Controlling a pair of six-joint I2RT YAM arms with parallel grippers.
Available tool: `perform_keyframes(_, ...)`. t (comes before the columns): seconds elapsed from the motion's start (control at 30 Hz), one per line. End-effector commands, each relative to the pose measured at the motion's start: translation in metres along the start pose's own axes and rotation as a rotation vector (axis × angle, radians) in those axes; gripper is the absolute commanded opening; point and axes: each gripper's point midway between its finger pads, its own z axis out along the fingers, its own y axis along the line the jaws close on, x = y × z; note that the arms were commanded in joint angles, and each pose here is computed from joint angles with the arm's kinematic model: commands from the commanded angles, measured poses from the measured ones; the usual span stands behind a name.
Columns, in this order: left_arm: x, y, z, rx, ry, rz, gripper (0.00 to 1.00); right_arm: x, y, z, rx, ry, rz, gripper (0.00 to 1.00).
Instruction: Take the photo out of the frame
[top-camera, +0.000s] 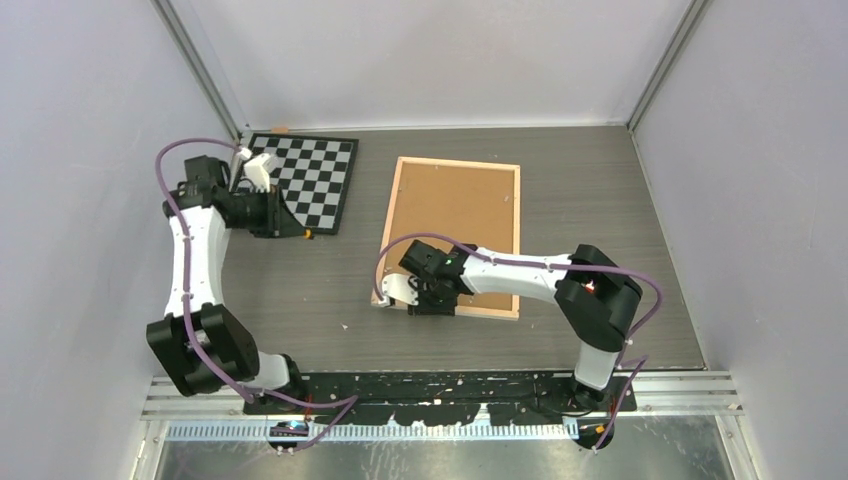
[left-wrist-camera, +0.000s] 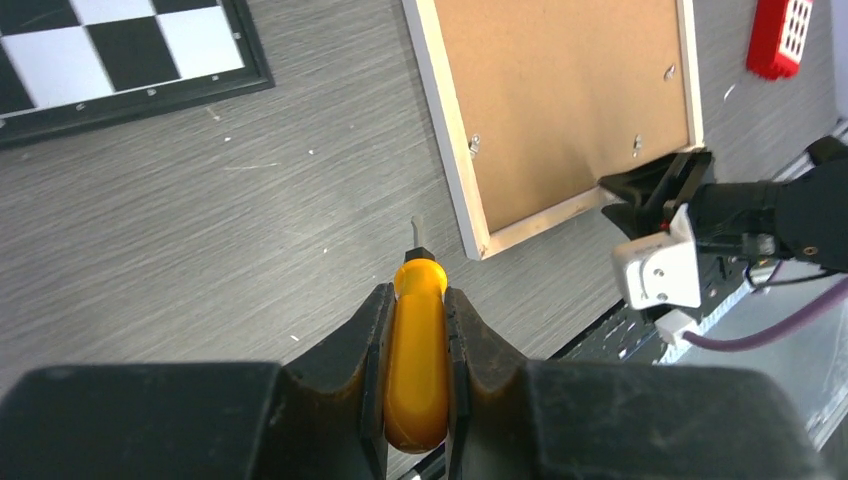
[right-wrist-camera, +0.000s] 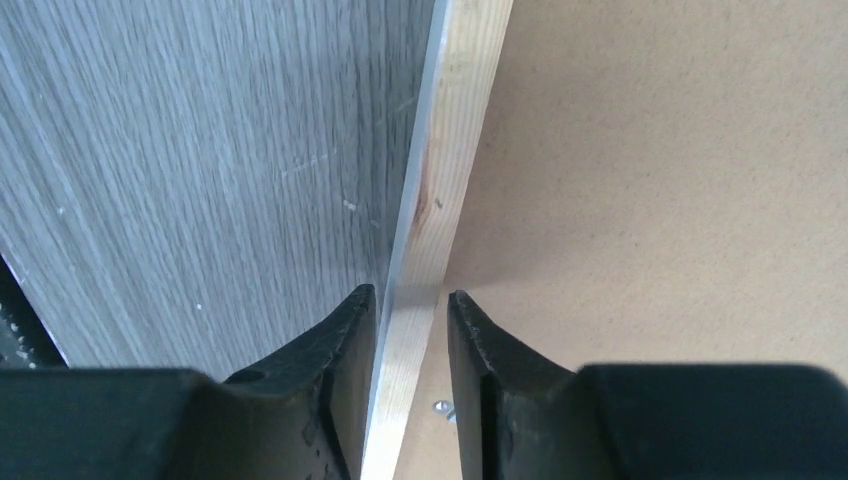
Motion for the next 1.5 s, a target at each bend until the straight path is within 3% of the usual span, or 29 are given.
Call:
perform_keyframes(0.0,-0.013,-0.012,0.014,0.012,0.047,0.130,0.00,-0.002,-0.016,-0.039,0.079,-0.040,0.062,0.49)
perform_keyframes(0.07,-0.017,-0.016,0.022,0.006,0.071,0.180,0.00,-0.002,-0.024,-0.052,0.124,-0.064,0.086,0.68)
perform_keyframes(0.23,-0.024,-0.031,0.043,0.010,0.138,0.288,0.00,0.003,-0.060,-0.095,0.296,-0.164,0.261,0.98)
perform_keyframes(0.27,-0.025,-0.035,0.047,0.010,0.151,0.314,0.00,0.006,-0.070,-0.107,0.330,-0.203,0.337,0.99)
perform_keyframes(0.33,-0.021,-0.044,0.057,0.011,0.189,0.382,0.00,0.022,-0.096,-0.120,0.406,-0.266,0.520,1.00)
perform_keyframes(0.43,-0.017,-0.052,0.068,0.003,0.230,0.467,0.00,0.068,-0.125,-0.125,0.517,-0.252,0.767,1.00)
perform_keyframes(0.67,0.002,-0.071,0.098,0.010,0.325,0.673,0.00,0.134,-0.139,-0.134,0.339,-0.284,1.196,1.00)
perform_keyframes(0.83,0.014,-0.087,0.127,0.036,0.371,0.778,0.00,0.167,-0.146,-0.123,0.326,-0.266,1.456,1.00)
perform_keyframes(0.9,0.017,-0.091,0.139,0.038,0.382,0.820,0.00,0.173,-0.145,-0.112,0.292,-0.233,1.502,0.99)
perform_keyframes(1.23,0.017,-0.110,0.184,0.038,0.402,0.888,0.00,0.188,-0.149,-0.069,0.239,-0.159,1.663,0.80)
perform_keyframes(1.47,0.026,-0.104,0.195,-0.031,0.438,0.941,0.00,0.191,-0.143,-0.047,0.178,-0.111,1.713,0.59)
